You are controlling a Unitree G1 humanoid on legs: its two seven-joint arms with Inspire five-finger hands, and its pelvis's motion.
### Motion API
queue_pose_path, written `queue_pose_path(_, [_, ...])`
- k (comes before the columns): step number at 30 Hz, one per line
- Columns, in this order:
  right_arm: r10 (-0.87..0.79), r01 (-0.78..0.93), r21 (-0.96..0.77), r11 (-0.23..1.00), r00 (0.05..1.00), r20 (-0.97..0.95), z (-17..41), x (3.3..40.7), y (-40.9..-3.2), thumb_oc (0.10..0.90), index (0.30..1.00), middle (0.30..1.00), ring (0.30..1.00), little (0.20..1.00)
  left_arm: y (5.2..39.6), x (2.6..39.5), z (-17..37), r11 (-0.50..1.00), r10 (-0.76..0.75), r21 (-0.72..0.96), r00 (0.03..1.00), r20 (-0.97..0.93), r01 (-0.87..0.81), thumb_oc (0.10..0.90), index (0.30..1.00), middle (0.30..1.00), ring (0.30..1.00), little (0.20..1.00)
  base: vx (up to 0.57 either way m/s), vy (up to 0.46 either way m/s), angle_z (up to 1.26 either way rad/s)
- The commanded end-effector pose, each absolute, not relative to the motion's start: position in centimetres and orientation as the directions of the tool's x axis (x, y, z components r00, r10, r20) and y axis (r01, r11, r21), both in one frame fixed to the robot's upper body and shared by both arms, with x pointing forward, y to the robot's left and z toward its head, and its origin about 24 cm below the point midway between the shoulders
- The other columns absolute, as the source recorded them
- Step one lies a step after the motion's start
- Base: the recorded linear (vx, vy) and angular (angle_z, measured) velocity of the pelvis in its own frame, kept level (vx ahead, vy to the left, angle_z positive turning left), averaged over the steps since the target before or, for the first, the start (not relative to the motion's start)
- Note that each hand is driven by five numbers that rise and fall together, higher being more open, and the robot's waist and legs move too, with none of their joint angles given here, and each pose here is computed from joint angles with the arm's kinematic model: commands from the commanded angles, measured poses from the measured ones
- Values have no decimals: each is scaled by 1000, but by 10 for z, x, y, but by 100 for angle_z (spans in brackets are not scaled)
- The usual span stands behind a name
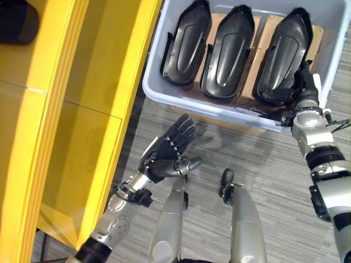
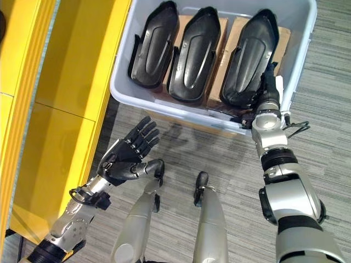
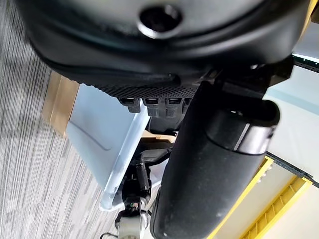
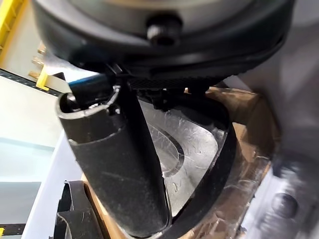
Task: Move parts from the plastic box to the shelf.
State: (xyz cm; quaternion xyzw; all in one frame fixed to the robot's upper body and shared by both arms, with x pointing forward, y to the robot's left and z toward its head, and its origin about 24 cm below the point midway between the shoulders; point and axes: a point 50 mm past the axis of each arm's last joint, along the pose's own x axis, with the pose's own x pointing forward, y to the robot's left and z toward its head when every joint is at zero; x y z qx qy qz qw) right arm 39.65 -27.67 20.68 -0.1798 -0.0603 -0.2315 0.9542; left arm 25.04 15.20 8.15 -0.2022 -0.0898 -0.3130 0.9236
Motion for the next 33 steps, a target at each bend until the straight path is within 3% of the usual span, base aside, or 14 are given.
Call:
queue_pose_path(1, [-425,606,-309,733,763,486,268,387,-285,900,1000,1000,1000,1000,145,245,114,657,-543,-262,684,486,707,900,1000,1000,1000,1000,0,0,0])
queue_pose_path(4, [-425,606,-309,733,763,486,268,387,-285,900,1000,1000,1000,1000,145,245,114,657,-543,-262,684,486,707,900,1000,1000,1000,1000,0,0,0])
queue_pose_path(5, [-422,736,-271,620,604,676,295,376,-276,900,1000,1000,1000,1000,144,239,111,645,-546,-271,679,491,715,900,1000,1000,1000,1000,10,54,2])
queue_pose_path(6, [-378,785,-268,558,528,761,306,369,-269,900,1000,1000,1000,1000,145,237,110,640,-545,-277,678,494,717,900,1000,1000,1000,1000,7,63,1])
queue_pose_path(8, [-352,810,-253,529,481,803,312,365,-264,900,1000,1000,1000,1000,145,235,109,633,-546,-281,673,498,721,900,1000,1000,1000,1000,-17,55,-3])
queue_pose_path(10, [-348,866,-179,468,366,863,315,354,-260,900,1000,1000,1000,1000,145,229,106,598,-546,-306,656,521,741,900,1000,1000,1000,1000,-31,73,-8])
queue_pose_path(14, [-348,866,-179,468,366,863,315,354,-260,900,1000,1000,1000,1000,145,229,106,598,-546,-306,656,521,741,900,1000,1000,1000,1000,-2,8,0])
queue_pose_path(16, [-332,890,-116,440,282,900,317,347,-257,900,1000,1000,1000,1000,146,226,108,586,-537,-304,642,548,751,900,1000,1000,1000,1000,-38,57,4])
queue_pose_path(23, [-316,884,-95,458,262,912,317,342,-252,900,1000,1000,1000,1000,145,227,114,579,-533,-301,631,563,758,900,1000,1000,1000,1000,-32,21,-5])
queue_pose_path(27, [-149,827,-246,506,364,919,304,342,-235,900,1000,1000,1000,1000,145,229,117,579,-541,-285,621,567,764,900,1000,1000,1000,1000,-31,15,-4])
queue_pose_path(33, [128,746,-518,418,517,847,288,343,-221,900,1000,1000,1000,1000,152,232,121,590,-551,-265,620,558,763,900,1000,1000,1000,1000,-17,-33,-4])
